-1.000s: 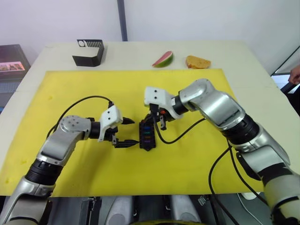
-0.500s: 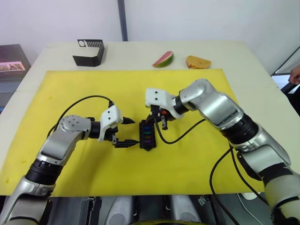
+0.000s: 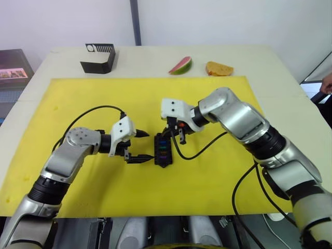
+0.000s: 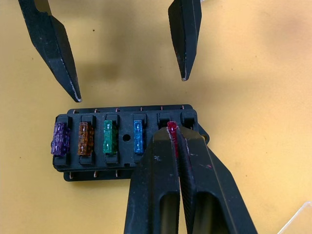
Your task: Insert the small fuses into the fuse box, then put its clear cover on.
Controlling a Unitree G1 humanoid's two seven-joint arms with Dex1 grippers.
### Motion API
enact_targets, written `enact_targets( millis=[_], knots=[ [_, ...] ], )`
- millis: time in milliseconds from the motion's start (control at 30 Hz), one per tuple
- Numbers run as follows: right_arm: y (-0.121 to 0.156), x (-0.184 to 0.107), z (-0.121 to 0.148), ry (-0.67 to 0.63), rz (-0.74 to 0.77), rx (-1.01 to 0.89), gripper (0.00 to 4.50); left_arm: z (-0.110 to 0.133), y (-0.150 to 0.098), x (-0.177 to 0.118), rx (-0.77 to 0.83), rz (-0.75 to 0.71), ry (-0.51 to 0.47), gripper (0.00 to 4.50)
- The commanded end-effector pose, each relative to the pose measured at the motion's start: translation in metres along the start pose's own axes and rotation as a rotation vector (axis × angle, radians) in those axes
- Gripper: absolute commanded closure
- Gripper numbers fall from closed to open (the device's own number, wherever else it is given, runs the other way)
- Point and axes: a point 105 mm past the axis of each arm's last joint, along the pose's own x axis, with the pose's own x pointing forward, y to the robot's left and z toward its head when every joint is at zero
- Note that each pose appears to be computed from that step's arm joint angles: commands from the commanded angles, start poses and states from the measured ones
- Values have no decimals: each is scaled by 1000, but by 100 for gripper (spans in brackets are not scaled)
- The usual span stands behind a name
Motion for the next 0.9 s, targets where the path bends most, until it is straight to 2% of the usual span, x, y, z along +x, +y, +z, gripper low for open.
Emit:
enact_targets(
  millis=[33, 900],
  knots=[
    [-1, -3, 13, -31, -4, -31, 448, 13, 0, -3, 48, 7, -24, 0],
    [1, -8, 26, -64, 8, -25, 448, 9, -4, -1, 48, -3, -17, 0]
  ],
)
